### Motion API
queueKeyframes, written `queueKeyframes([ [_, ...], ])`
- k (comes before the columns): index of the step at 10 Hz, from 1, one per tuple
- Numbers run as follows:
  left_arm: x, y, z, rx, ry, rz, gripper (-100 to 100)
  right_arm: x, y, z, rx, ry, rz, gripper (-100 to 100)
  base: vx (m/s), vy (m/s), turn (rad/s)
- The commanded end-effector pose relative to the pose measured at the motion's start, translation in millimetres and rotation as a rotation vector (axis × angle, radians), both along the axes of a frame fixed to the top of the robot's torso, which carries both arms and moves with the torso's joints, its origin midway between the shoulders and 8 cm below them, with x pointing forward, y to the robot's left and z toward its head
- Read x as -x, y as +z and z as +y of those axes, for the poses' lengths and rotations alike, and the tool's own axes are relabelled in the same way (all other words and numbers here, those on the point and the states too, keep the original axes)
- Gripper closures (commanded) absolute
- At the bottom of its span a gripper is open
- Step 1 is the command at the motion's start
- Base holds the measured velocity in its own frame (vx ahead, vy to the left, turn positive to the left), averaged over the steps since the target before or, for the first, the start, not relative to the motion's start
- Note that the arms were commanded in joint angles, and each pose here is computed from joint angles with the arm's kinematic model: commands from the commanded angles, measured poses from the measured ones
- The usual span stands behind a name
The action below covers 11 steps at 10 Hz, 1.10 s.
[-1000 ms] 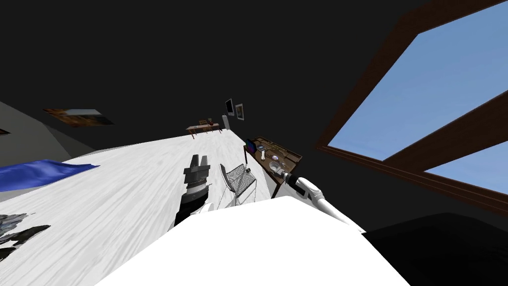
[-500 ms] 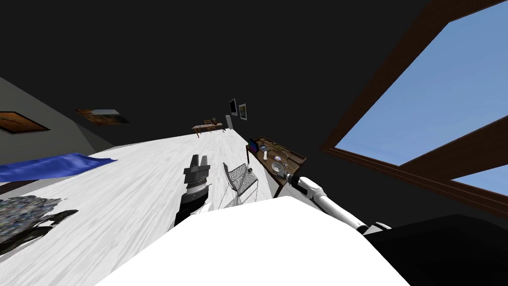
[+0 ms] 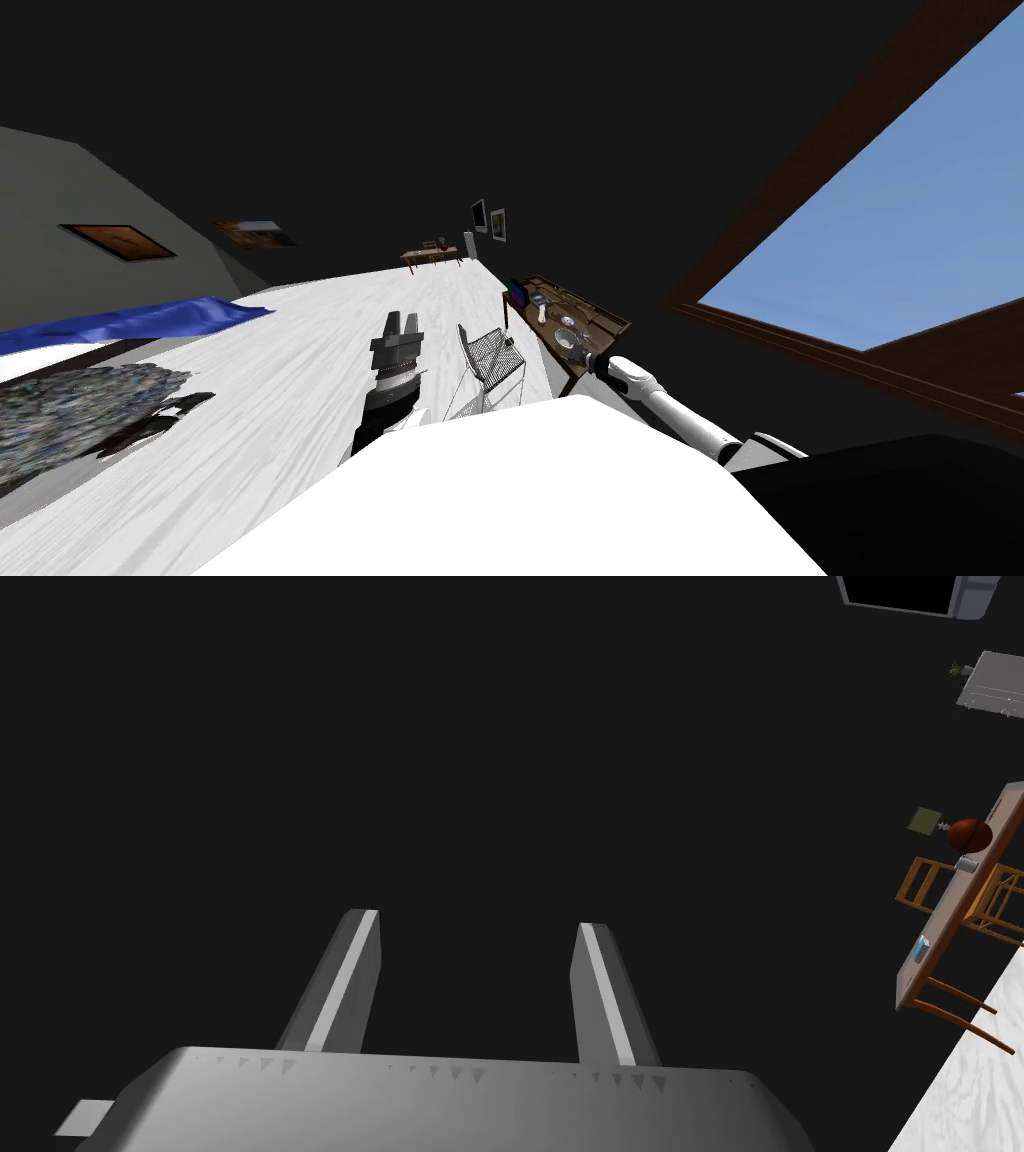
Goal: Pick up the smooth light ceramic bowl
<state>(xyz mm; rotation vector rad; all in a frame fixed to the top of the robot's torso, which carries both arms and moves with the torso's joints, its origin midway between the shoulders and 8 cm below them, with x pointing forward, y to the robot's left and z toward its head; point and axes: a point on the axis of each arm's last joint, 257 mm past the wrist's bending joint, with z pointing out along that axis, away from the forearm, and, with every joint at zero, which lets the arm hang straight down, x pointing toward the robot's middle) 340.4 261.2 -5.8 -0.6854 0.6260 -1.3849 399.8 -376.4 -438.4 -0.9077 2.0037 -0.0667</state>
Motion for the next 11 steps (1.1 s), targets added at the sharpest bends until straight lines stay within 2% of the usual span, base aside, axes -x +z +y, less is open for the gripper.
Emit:
queueKeyframes([
  [1, 0.0, 0.0, 0.0, 0.0, 0.0, 0.0, 0, 6.7, -12.7, -27.4, 0.118, 0.025, 0.029, -100, 0.007, 0.076, 0.193],
  [2, 0.0, 0.0, 0.0, 0.0, 0.0, 0.0, 0, 7.5, -13.8, -28.2, 0.126, 0.029, 0.031, -100, 0.009, 0.043, 0.086],
  [3, 0.0, 0.0, 0.0, 0.0, 0.0, 0.0, 0, 10.5, -19.2, -49.5, 0.222, 0.057, 0.046, -100, -0.004, 0.016, 0.122],
  [4, 0.0, 0.0, 0.0, 0.0, 0.0, 0.0, 0, 13.4, -22.2, -53.7, 0.225, 0.05, 0.055, -100, -0.009, 0.001, 0.086],
  [5, 0.0, 0.0, 0.0, 0.0, 0.0, 0.0, 0, 19.1, -28.3, -78.2, 0.318, 0.072, 0.079, -100, -0.013, 0.003, 0.132],
  [6, 0.0, 0.0, 0.0, 0.0, 0.0, 0.0, 0, 19.1, -28.3, -78.2, 0.318, 0.072, 0.079, -100, -0.01, 0.0, 0.083],
  [8, 0.0, 0.0, 0.0, 0.0, 0.0, 0.0, 0, 30.2, -35.6, -121.8, 0.478, 0.112, 0.122, -100, -0.008, 0.005, 0.173],
  [9, 0.0, 0.0, 0.0, 0.0, 0.0, 0.0, 0, 30.7, -36.0, -122.2, 0.484, 0.117, 0.124, -100, -0.004, 0.001, 0.069],
  [10, 0.0, 0.0, 0.1, 0.0, 0.0, 0.0, 0, 35.4, -37.6, -139.7, 0.556, 0.142, 0.142, -100, -0.002, 0.005, 0.124],
  [11, 0.0, 0.0, 0.0, 0.0, 0.0, 0.0, 0, 36.7, -38.4, -141.3, 0.557, 0.14, 0.146, -100, 0.0, 0.001, 0.072],
])
